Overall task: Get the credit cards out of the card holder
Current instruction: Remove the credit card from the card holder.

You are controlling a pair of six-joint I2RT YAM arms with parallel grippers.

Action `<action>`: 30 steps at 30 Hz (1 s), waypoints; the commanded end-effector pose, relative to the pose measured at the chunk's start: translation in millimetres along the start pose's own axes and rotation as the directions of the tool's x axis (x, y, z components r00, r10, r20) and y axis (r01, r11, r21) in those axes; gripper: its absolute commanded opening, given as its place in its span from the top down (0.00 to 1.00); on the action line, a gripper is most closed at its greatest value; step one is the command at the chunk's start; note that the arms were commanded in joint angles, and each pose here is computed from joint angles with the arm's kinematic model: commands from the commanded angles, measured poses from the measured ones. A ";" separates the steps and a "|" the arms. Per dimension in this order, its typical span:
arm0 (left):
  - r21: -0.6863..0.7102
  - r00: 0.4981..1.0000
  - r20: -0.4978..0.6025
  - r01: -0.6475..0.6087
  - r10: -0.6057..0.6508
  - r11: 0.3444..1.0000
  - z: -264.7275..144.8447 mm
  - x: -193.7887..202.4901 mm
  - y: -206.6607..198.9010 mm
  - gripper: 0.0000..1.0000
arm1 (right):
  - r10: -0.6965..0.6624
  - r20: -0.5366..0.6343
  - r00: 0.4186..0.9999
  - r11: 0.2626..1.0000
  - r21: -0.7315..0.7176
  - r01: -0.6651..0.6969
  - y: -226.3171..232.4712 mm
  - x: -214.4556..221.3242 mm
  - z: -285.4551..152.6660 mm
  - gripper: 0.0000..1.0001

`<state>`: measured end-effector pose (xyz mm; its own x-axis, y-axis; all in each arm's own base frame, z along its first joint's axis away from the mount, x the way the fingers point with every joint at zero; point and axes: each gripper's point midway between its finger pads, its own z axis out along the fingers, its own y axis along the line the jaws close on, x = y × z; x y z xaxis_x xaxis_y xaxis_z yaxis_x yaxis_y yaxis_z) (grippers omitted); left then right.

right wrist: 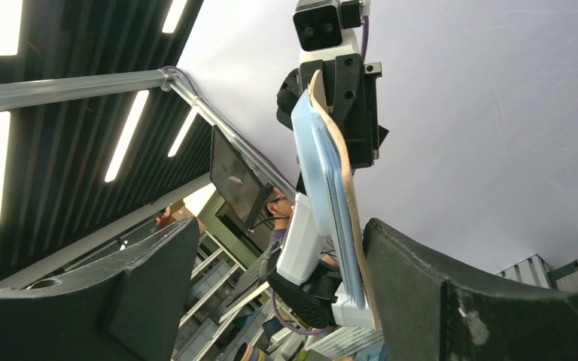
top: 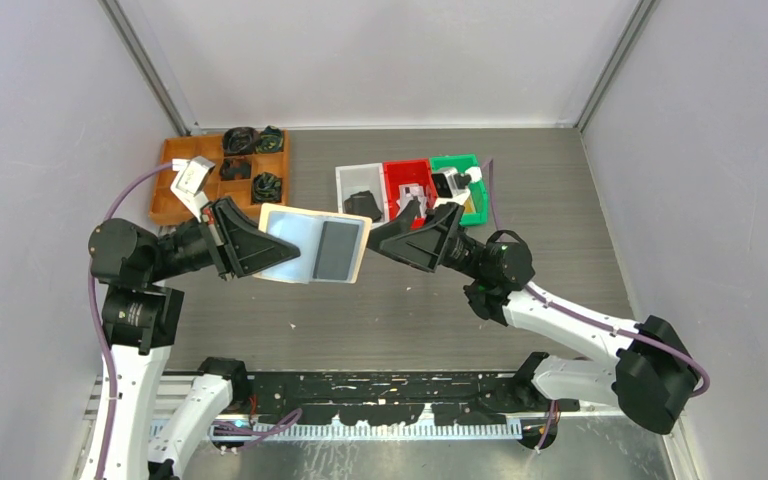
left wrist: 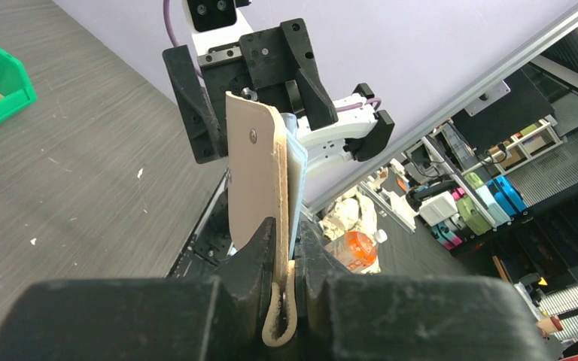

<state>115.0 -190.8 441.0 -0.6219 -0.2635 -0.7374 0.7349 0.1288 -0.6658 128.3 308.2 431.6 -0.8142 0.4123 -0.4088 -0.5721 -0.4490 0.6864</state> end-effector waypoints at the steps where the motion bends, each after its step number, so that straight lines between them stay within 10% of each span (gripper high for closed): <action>1: 0.012 0.996 0.035 -0.080 0.080 0.997 -2.0 -9.3 -17.2 1.00 | -0.042 0.007 0.999 0.998 -0.037 0.042 14.9 -1.4 -0.4 0.18; 18: 0.005 0.996 0.036 -0.083 0.082 0.997 -1.8 -10.2 -15.9 1.00 | -0.055 -0.078 0.995 0.998 -0.022 0.054 10.0 7.8 17.7 0.76; 30: -0.011 0.995 0.045 -0.091 0.091 0.996 -2.1 -10.8 -13.4 1.00 | -0.068 -0.099 0.993 0.996 -0.059 0.062 25.0 11.6 16.5 0.72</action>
<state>116.7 -190.2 440.6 -0.6150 -0.2686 -0.7413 0.7350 0.1452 -0.6624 128.1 329.2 418.6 -0.8228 0.3380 -0.4569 -0.5642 -0.3892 0.7281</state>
